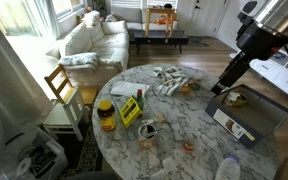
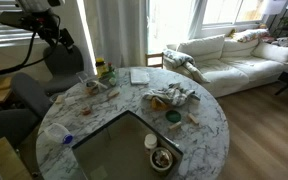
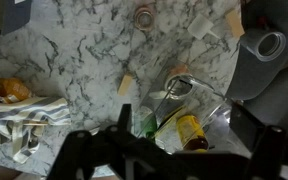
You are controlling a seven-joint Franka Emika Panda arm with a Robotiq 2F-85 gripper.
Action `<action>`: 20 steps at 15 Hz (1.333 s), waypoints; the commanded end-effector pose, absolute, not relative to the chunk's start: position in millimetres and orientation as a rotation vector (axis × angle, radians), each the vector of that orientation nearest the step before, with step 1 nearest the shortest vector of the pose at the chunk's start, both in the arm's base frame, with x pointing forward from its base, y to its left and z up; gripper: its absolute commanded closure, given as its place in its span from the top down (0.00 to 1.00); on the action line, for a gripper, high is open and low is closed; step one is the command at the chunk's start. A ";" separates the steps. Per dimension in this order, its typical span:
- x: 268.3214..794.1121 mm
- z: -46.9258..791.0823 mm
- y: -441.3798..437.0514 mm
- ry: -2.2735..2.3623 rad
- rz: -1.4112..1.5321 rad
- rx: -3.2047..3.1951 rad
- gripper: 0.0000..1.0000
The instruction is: Turn the clear small jar with the red lid the right way up on the table, pick up the wooden block and put it on the clear small jar with a red lid
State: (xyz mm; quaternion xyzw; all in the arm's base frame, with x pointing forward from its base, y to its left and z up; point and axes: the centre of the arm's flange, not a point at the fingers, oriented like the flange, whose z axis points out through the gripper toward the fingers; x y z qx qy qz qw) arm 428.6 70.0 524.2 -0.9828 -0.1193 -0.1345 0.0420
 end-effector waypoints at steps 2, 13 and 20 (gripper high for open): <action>428.6 524.2 70.0 -0.365 -0.411 -3.008 1.00; 435.7 515.3 62.0 -0.310 -0.371 -2.996 1.00; 500.4 368.7 2.4 0.181 -0.209 -2.902 1.00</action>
